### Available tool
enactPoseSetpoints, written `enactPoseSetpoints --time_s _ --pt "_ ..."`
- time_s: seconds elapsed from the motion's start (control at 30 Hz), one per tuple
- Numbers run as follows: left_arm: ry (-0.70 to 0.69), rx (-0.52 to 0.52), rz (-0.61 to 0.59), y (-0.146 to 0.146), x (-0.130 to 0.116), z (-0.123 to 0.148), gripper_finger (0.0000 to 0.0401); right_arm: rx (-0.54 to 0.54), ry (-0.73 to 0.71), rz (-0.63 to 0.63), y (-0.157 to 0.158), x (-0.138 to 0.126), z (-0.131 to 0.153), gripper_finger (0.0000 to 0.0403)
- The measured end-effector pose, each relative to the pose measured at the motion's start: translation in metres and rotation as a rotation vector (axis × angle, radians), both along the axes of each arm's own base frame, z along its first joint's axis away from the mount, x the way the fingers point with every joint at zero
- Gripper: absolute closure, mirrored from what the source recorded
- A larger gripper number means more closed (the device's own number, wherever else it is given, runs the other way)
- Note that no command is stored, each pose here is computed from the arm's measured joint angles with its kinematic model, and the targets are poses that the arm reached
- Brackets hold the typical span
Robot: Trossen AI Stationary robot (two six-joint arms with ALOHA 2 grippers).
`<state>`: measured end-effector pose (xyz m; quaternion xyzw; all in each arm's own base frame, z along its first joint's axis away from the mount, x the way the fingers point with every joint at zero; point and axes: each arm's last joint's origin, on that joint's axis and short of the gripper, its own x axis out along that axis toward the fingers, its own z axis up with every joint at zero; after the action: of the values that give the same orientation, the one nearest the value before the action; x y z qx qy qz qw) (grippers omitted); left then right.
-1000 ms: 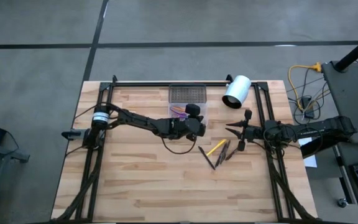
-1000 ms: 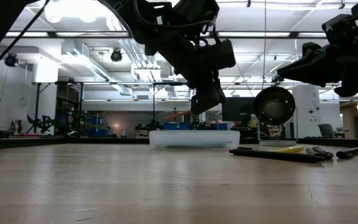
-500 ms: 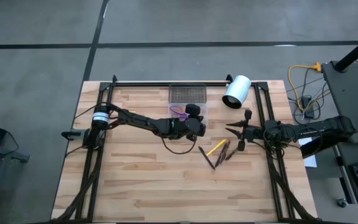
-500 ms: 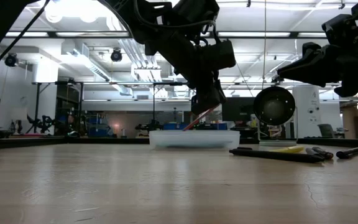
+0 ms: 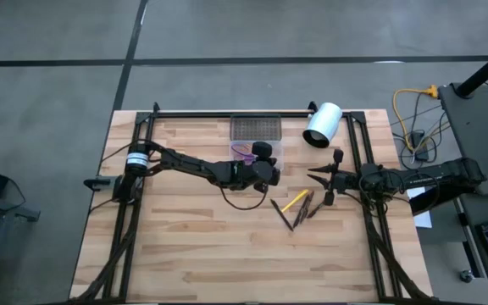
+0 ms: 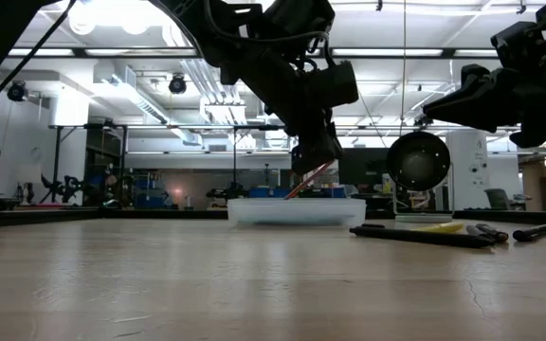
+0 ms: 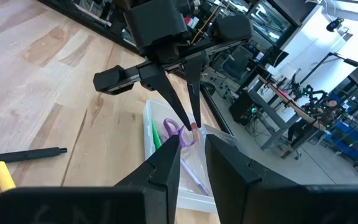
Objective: Pick & place school supplies into a supply box
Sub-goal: Put the yellow pencil into the black box
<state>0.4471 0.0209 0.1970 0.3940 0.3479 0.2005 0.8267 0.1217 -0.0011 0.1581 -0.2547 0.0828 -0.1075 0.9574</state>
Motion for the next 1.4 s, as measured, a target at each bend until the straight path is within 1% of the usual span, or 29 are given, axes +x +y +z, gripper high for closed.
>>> enactPoseSetpoints --time_s 0.1,0.2,0.53,0.8,0.97,1.03,1.2,1.4 --pt "-0.007 -0.006 0.008 0.0 0.0 0.0 0.0374 0.0 0.001 0.0 0.0 0.0 0.0 0.0335" --pt "-0.007 0.002 0.05 0.001 -0.001 0.0 0.0374 -0.001 0.001 0.0 0.0 0.0 0.0 0.0335" --pt "0.031 0.057 0.138 0.002 -0.003 0.003 0.0374 0.0 0.0 0.0 0.0 0.0 0.0 0.0335" --pt "-0.002 0.006 0.146 -0.01 -0.002 0.007 0.0394 0.0 0.001 0.0 0.0 0.0 0.0 0.0335" --pt "-0.003 -0.018 0.137 -0.022 -0.001 0.01 0.0396 0.0 0.001 0.0 0.0 0.0 0.0 0.0335" --pt "-0.01 -0.043 0.15 -0.024 -0.001 0.01 0.0396 0.0 0.001 0.0 0.0 0.0 0.0 0.0335" --pt "0.029 -0.088 0.189 -0.025 -0.005 0.01 0.0399 0.0 0.0 0.0 0.0 0.0 0.0 0.0335" --pt "0.029 -0.137 0.236 -0.026 -0.007 0.013 0.0399 -0.001 0.001 0.0 0.0 0.0 0.0 0.0335"
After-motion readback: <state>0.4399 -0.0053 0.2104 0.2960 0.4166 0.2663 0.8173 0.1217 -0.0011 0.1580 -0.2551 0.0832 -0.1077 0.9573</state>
